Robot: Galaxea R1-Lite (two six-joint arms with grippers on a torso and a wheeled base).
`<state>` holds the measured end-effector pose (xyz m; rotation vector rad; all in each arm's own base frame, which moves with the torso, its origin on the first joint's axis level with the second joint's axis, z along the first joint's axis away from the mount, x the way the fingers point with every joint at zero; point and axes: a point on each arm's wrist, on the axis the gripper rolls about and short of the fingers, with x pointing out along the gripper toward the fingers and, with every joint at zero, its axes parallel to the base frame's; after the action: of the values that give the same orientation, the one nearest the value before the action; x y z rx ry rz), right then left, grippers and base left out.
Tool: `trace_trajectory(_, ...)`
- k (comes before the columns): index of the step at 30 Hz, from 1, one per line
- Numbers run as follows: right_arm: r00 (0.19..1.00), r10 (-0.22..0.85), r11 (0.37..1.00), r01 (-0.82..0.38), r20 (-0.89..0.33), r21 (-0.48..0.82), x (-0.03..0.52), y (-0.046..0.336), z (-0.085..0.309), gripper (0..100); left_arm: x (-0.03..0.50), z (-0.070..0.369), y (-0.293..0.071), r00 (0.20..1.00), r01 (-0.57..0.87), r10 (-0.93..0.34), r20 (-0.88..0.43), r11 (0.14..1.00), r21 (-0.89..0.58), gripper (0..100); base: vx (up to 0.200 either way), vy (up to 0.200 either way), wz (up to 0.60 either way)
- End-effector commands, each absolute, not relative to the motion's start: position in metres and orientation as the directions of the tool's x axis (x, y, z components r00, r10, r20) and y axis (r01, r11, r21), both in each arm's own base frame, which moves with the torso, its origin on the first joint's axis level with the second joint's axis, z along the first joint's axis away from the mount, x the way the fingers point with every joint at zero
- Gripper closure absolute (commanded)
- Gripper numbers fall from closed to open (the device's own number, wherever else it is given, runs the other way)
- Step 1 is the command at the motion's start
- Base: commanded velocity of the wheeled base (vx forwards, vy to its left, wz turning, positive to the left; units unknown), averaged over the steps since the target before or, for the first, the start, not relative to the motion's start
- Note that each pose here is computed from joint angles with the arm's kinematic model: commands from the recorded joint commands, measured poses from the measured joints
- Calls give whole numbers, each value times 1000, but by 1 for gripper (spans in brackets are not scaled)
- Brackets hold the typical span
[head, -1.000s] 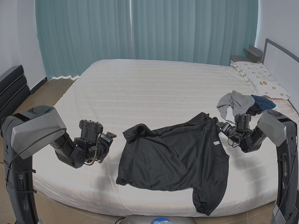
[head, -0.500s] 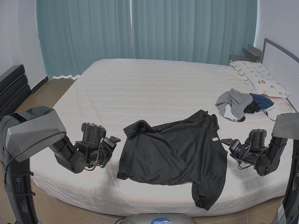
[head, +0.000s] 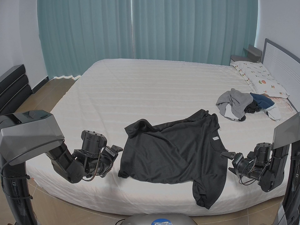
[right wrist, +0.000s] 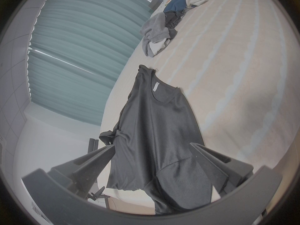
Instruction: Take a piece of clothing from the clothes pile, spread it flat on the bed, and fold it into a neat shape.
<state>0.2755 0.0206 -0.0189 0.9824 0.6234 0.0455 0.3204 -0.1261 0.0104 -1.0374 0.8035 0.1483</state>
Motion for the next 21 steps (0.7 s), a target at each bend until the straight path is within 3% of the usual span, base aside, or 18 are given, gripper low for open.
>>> trace_trajectory(1,804,311,571,267,-506,776,269,21,-27,0,313,17,-127,713,-460,-258,-652,530,-713,0,0,-200,0)
trace_trajectory(15,786,321,586,273,-528,763,265,27,-32,0,294,0,-127,651,-424,-244,-718,668,-612,0,0,-14,0)
trace_trajectory(21,780,322,602,269,-537,752,265,27,-35,0,281,-10,-145,617,-390,-264,-741,715,-580,0,0,0,0)
